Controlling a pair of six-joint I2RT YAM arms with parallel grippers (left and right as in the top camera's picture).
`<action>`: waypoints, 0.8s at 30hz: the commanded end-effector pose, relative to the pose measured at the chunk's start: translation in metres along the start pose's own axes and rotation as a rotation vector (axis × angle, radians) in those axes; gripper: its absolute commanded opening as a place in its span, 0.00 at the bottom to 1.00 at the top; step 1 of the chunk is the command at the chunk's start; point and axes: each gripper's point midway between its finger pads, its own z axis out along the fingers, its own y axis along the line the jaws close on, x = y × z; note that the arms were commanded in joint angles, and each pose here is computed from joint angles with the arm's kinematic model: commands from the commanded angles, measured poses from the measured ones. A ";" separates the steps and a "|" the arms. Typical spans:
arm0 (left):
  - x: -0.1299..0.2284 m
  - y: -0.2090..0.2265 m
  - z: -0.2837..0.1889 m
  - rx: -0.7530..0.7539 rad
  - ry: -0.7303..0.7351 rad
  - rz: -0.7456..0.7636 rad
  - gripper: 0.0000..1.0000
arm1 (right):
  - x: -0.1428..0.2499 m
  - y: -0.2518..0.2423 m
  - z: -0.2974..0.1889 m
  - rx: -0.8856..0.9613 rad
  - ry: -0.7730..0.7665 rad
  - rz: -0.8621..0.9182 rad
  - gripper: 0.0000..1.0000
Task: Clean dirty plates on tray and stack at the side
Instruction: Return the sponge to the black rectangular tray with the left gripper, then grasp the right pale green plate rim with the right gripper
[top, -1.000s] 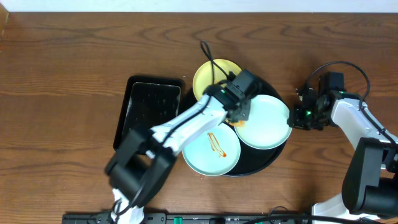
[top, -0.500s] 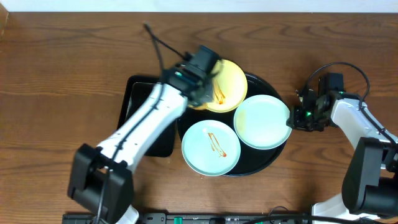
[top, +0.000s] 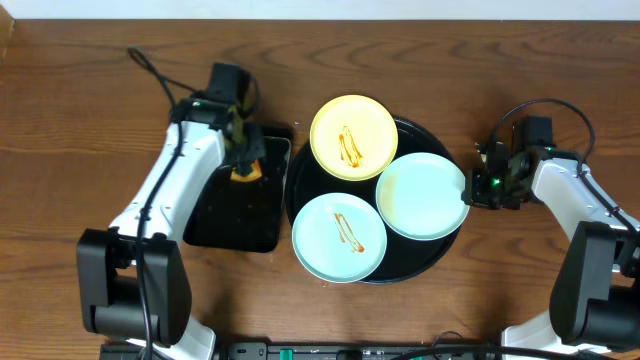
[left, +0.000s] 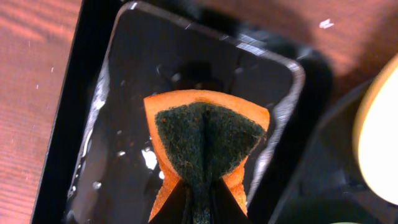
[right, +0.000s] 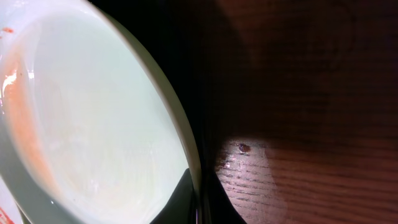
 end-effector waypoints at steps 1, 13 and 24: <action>0.009 0.013 0.005 0.020 0.035 0.001 0.07 | 0.012 -0.005 0.012 0.031 0.049 -0.002 0.01; 0.029 0.041 0.023 -0.016 0.099 -0.056 0.08 | 0.011 0.002 0.005 0.002 0.036 -0.009 0.01; 0.027 0.041 0.023 -0.013 0.091 -0.056 0.08 | -0.007 0.022 -0.050 -0.004 -0.141 -0.093 0.01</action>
